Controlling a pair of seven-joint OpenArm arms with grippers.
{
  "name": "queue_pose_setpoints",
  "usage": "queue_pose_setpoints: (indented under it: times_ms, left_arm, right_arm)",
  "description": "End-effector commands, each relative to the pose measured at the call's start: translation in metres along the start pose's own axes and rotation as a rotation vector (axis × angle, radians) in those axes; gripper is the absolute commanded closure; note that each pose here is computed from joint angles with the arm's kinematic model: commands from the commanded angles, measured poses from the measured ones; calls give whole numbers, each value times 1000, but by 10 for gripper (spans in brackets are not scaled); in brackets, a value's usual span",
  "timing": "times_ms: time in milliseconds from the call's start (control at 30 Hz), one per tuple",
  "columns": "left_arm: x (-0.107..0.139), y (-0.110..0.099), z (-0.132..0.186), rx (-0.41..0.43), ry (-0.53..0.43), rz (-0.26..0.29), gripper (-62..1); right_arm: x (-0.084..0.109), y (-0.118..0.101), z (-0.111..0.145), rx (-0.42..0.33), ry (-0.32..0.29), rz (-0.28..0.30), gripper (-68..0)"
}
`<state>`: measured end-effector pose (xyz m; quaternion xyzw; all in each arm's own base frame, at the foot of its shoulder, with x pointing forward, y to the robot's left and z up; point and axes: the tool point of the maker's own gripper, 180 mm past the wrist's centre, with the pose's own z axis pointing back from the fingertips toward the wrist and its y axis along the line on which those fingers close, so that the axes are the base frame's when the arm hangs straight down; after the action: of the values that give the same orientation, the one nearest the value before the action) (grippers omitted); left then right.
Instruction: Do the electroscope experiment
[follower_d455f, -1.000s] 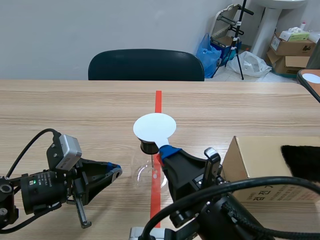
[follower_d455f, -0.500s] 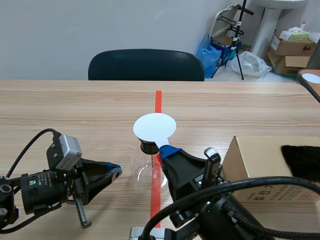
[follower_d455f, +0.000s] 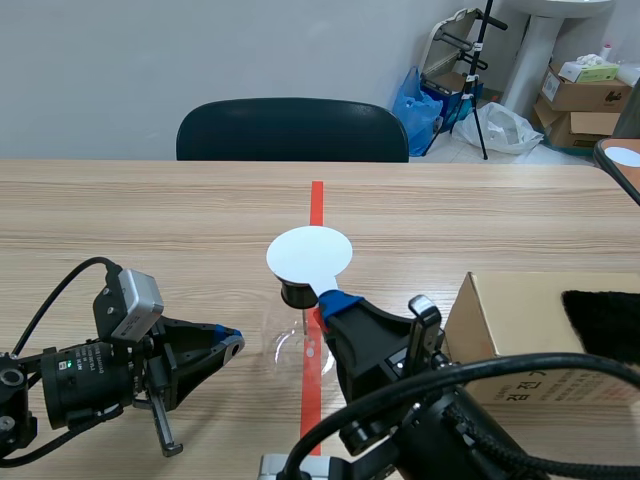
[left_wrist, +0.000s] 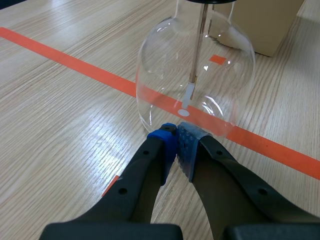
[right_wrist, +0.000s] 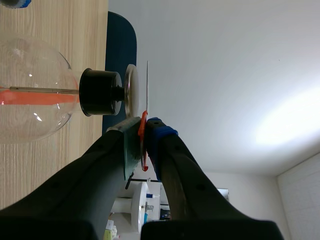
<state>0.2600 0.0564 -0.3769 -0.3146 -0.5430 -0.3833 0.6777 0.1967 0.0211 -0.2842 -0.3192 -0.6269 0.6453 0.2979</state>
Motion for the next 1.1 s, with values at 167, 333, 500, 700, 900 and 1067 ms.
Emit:
queue_pose_setpoints:
  times_ms: [167,333,500,700,900,1067]
  left_arm:
    - [11,-1,-5,-5,-41,-4,-30]
    - [11,-1,-5,-5,-41,-4,-30]
    - [9,-1,-5,-5,-30,-4,-30]
    - [9,-1,-5,-5,-30,-4,-30]
    - [9,-1,-5,-5,-31,-4,-30]
    - [9,-1,-5,-5,-31,-4,-30]
  right_arm:
    - [-3,-9,-3,-32,-1,14,-11]
    - [-3,-9,-3,-32,-1,14,-11]
    - [-3,-9,-3,-32,-1,14,-11]
    - [-3,-9,-3,-32,-1,14,-11]
    - [-3,-9,-3,-32,-1,14,-11]
    - [-3,-9,-3,-32,-1,14,-11]
